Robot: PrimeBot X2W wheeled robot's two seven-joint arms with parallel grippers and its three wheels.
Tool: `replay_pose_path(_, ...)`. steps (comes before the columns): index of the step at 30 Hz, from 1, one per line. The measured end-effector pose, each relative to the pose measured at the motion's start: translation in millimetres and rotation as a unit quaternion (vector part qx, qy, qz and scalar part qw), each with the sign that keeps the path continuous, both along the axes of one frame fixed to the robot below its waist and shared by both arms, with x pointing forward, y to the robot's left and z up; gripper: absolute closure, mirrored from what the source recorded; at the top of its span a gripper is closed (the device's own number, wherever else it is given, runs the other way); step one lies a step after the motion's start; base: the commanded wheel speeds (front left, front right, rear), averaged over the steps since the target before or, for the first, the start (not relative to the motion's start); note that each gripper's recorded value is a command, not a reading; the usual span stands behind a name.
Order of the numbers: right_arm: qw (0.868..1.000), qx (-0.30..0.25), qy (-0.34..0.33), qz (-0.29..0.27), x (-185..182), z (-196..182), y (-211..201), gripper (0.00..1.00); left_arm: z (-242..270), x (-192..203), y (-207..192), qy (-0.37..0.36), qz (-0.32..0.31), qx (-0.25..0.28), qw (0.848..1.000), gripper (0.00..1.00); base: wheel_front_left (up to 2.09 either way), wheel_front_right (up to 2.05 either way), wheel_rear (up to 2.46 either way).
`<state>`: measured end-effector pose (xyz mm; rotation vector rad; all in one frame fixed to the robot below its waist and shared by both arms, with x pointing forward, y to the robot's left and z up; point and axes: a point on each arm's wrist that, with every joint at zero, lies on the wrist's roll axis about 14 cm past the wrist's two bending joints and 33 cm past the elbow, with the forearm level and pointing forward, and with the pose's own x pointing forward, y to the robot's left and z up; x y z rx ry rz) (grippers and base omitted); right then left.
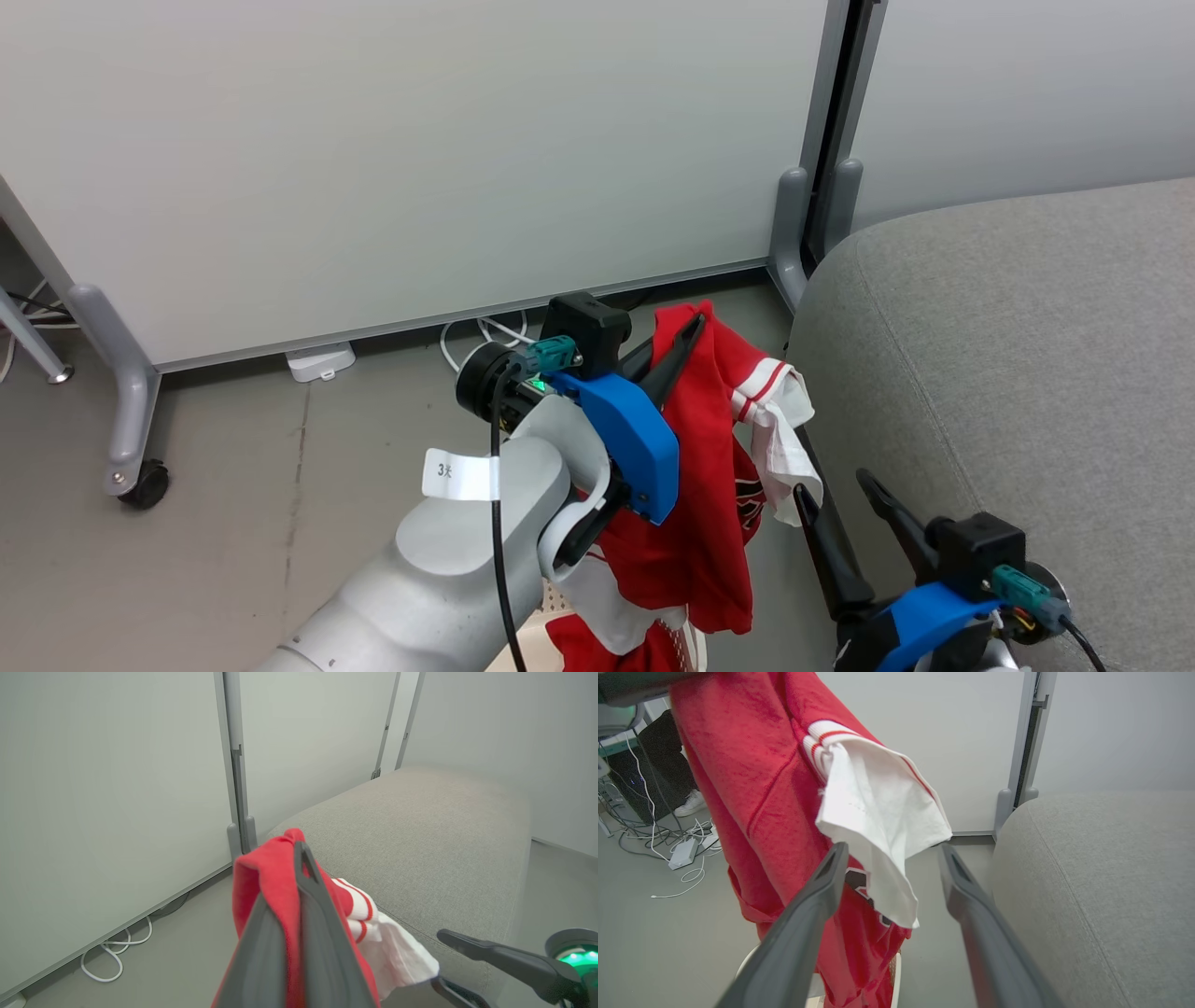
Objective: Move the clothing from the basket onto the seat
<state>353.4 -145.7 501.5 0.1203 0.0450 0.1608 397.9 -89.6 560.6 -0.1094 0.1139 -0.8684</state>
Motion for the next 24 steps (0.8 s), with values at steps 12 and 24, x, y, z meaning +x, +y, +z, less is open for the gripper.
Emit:
replay_pose_path(12,0.998,-0.025,0.025,0.043,26,3,24,0.00,-7,0,-1,0.010,-0.002,-0.002,1.000,1.00,0.00,0.00,0.00)
replay_pose_path(24,0.995,-0.036,0.035,0.084,53,5,49,0.00,-9,-1,2,0.014,-0.002,-0.002,1.000,1.00,0.00,0.00,0.00)
